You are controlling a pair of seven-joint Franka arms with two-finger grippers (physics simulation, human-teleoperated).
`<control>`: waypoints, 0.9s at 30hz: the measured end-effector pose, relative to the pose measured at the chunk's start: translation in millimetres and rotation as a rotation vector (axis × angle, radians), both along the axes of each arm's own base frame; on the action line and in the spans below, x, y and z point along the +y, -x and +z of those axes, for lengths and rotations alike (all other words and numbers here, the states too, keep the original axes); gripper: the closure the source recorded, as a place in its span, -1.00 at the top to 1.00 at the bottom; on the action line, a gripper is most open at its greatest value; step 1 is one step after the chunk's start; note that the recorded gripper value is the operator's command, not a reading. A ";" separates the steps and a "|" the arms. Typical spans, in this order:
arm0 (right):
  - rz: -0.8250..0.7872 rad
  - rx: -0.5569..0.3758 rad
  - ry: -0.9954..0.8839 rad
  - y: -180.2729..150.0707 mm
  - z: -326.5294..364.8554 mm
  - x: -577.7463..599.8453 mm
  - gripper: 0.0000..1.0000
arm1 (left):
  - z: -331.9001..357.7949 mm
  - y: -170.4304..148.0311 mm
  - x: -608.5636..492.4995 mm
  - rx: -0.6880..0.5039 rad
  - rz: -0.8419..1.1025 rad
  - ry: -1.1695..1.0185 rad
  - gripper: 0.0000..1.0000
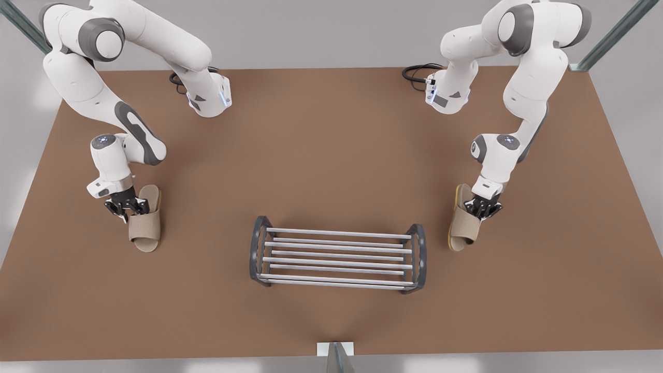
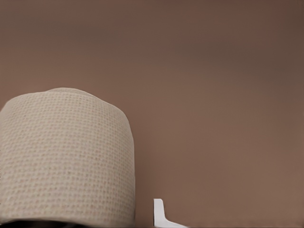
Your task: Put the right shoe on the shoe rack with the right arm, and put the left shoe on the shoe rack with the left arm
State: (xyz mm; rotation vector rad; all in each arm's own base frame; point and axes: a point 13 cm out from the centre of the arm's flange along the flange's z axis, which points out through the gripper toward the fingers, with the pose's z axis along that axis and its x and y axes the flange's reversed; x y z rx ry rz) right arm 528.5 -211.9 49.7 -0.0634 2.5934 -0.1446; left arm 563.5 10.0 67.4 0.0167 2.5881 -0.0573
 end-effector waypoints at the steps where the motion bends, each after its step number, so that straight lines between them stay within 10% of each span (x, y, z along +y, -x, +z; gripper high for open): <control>1: -0.003 0.000 -0.001 0.5 -0.1 -0.5 -0.18 | 2.1 -2.5 1.9 -0.005 0.003 -0.001 -0.37; 27: -0.147 -0.076 -0.199 -30.9 39.4 75.5 -0.49 | 202.6 -192.4 -59.2 -0.247 -0.052 0.014 -0.42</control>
